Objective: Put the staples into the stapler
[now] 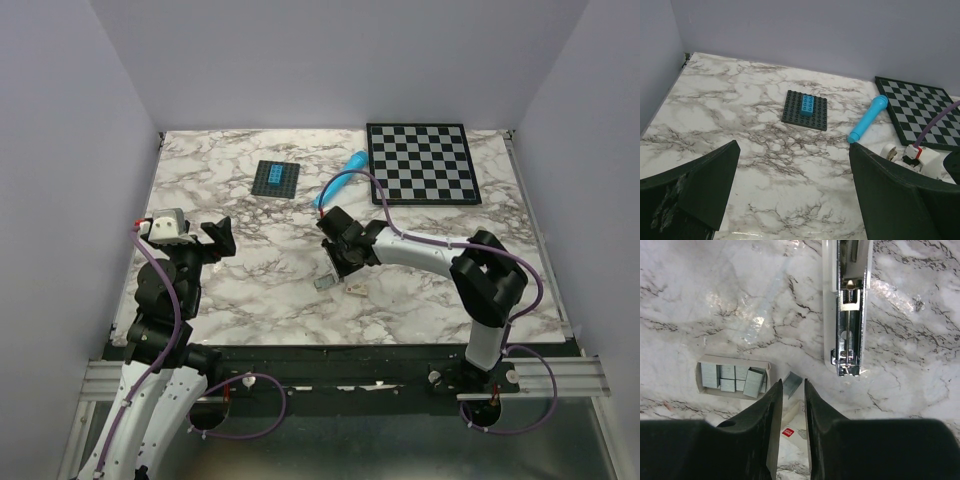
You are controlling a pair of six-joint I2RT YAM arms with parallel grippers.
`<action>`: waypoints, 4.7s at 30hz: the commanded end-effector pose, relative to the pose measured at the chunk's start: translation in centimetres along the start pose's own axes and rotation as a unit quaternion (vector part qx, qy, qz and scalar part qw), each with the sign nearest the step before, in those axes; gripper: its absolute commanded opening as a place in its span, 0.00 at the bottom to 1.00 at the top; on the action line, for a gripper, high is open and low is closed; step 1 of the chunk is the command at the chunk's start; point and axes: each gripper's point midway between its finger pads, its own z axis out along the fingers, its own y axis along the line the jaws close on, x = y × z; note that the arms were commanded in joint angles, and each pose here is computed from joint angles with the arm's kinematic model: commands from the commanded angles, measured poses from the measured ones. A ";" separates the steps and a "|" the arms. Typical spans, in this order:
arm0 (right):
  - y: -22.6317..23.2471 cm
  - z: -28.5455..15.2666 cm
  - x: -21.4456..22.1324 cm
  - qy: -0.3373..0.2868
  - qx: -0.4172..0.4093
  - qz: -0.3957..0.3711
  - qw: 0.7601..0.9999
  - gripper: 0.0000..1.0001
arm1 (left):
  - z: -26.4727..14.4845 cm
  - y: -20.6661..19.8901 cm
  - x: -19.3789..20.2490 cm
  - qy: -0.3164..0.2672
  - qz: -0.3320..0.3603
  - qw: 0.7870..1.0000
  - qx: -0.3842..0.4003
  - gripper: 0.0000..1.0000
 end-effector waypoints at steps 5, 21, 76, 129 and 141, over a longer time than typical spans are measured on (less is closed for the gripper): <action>-0.4 0.4 0.9 0.017 0.025 0.031 0.999 0.39 | -0.1 -0.3 -0.2 -0.008 -0.007 1.000 0.010 0.99; -0.4 1.8 1.8 0.036 0.028 0.027 0.999 0.42 | -0.1 -0.3 -0.3 -0.009 -0.008 1.000 0.010 0.99; 1.4 -7.0 -6.2 -0.245 -0.082 -0.048 0.965 0.23 | 1.0 -10.6 4.1 0.125 -0.265 0.931 0.215 0.98; 2.6 -20.7 -9.4 -0.552 -0.183 -0.076 0.810 0.24 | 1.0 -25.0 7.3 0.290 -0.606 0.677 0.301 0.61; 2.4 -20.8 -9.1 -0.555 -0.180 -0.077 0.809 0.24 | 0.8 -25.1 6.9 0.284 -0.607 0.677 0.305 0.51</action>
